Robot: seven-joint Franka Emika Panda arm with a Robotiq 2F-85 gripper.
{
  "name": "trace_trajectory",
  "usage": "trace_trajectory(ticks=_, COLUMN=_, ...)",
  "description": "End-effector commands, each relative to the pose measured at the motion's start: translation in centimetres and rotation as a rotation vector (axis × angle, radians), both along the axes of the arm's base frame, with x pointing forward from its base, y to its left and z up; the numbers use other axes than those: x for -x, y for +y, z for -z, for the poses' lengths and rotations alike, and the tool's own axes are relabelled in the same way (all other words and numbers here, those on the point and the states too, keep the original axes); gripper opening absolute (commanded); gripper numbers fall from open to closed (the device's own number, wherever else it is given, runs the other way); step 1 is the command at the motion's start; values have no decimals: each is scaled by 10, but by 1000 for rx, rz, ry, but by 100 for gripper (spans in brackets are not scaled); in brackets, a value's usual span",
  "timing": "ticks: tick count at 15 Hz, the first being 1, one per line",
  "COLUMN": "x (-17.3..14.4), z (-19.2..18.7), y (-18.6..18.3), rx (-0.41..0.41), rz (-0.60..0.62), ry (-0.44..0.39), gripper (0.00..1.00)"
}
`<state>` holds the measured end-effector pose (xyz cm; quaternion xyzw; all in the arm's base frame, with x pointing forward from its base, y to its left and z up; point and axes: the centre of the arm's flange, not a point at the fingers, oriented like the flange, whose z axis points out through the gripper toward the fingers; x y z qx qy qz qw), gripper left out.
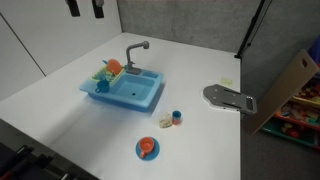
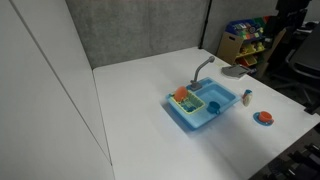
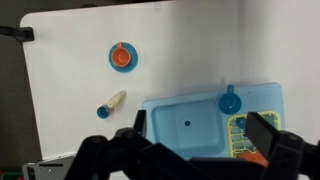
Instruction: Pick up the stacked cups and put them on the table next to the detergent
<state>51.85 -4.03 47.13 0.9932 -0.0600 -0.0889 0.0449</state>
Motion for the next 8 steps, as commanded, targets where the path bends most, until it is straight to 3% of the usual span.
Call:
trace_trajectory(ticks=1, x=23, z=-30, y=10, rx=-14, rz=-91, ry=-6, gripper=100)
trace_trajectory(ticks=8, x=47, z=-72, y=29, rx=-10, rz=-126, ry=-44, gripper=100)
